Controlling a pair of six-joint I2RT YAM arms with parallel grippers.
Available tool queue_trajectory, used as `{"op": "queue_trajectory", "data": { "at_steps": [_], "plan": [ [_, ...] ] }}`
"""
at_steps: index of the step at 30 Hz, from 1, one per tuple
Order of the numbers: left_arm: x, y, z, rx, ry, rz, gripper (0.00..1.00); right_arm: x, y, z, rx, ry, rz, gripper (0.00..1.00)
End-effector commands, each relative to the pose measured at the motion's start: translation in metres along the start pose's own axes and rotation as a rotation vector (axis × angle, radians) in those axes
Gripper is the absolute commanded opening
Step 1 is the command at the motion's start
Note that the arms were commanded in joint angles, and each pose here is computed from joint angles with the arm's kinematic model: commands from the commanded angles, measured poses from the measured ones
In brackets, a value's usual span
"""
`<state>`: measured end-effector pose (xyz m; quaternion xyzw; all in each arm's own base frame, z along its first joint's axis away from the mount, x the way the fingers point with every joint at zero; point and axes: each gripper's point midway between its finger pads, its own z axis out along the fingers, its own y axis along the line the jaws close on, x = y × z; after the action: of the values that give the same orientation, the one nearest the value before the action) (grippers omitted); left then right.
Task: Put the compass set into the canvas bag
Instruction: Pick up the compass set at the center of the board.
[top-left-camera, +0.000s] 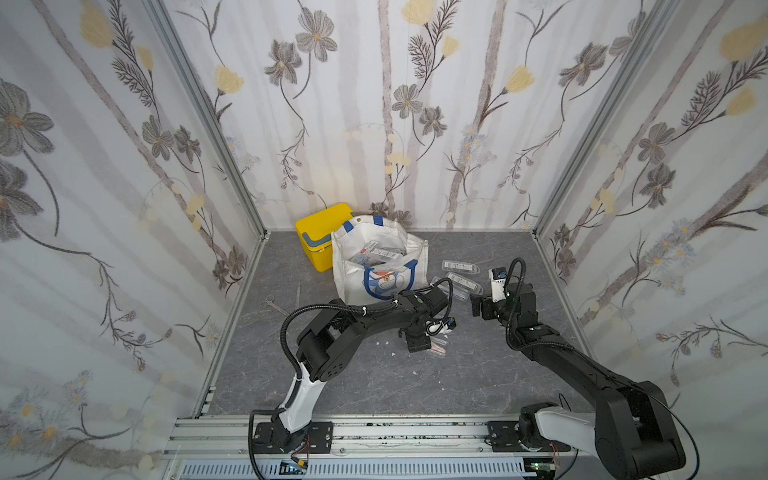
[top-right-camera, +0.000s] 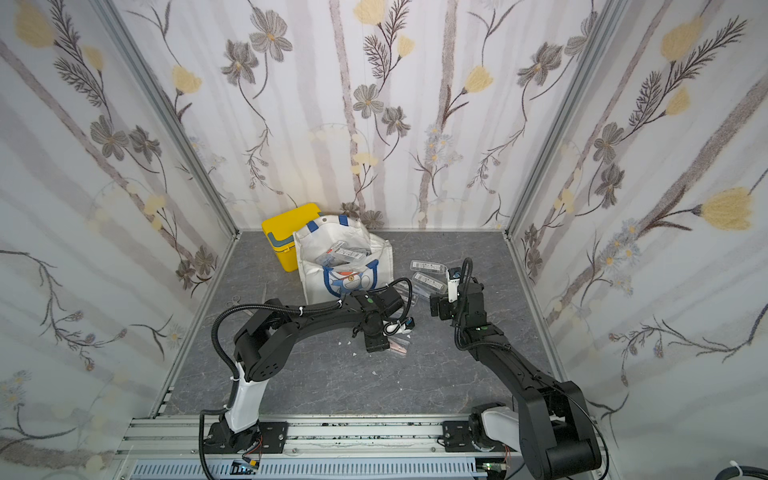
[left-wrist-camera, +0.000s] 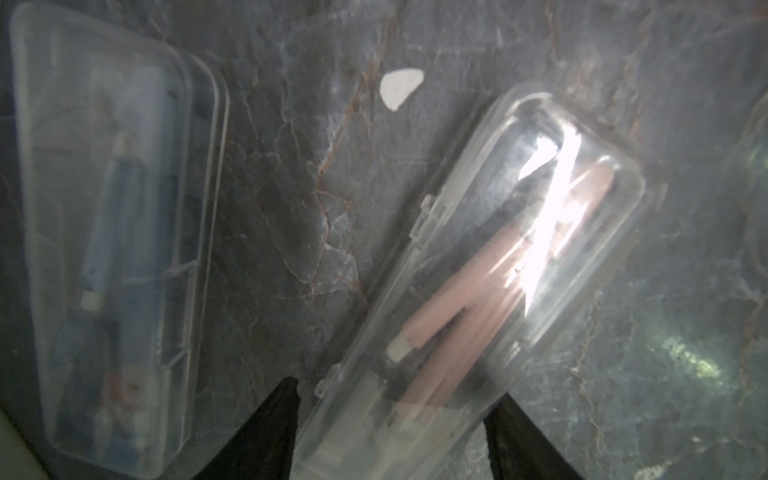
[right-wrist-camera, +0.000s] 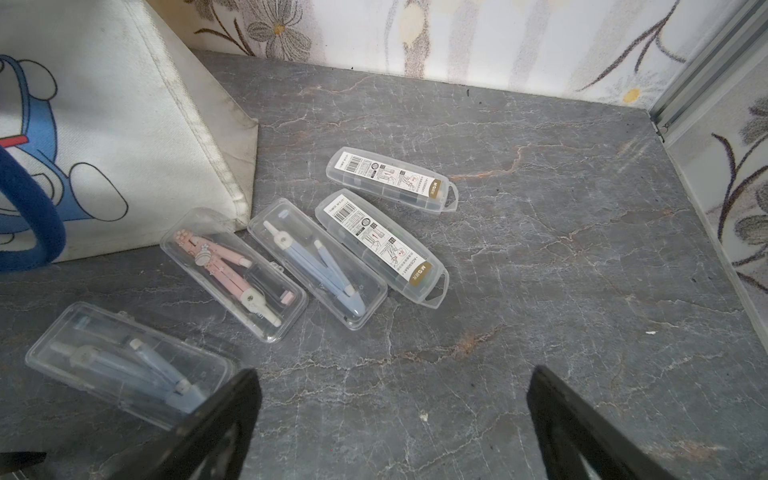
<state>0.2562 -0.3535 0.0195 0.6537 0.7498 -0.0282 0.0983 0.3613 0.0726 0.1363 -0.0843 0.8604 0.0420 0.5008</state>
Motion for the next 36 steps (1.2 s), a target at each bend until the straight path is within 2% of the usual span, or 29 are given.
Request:
{"op": "queue_trajectory", "data": {
  "at_steps": [1, 7, 11, 17, 23, 30, 36],
  "plan": [
    [0.004, 0.003, -0.004, -0.031, 0.015, 0.002, 0.64, -0.011, 0.0, -0.002, -0.006, -0.046, 0.024, 1.0],
    [0.002, 0.006, -0.008, -0.077, 0.002, -0.004, 0.52, -0.012, 0.0, -0.003, -0.012, -0.054, 0.032, 1.0],
    [0.0, 0.008, -0.013, -0.103, -0.02, -0.003, 0.49, -0.013, -0.002, -0.003, -0.007, -0.057, 0.04, 0.99],
    [0.0, 0.008, -0.016, -0.118, -0.039, -0.001, 0.49, -0.015, -0.004, -0.003, -0.005, -0.064, 0.047, 1.0],
    [0.004, 0.005, -0.008, -0.097, -0.016, -0.002, 0.6, -0.017, -0.005, -0.004, -0.006, -0.068, 0.058, 1.0],
    [0.0, 0.002, -0.003, -0.015, -0.033, -0.023, 0.61, -0.016, -0.005, -0.004, -0.009, -0.067, 0.061, 0.99],
    [0.011, 0.001, 0.005, 0.008, 0.028, -0.037, 0.59, -0.014, -0.008, -0.003, -0.002, -0.063, 0.064, 0.99]
  ]
}}
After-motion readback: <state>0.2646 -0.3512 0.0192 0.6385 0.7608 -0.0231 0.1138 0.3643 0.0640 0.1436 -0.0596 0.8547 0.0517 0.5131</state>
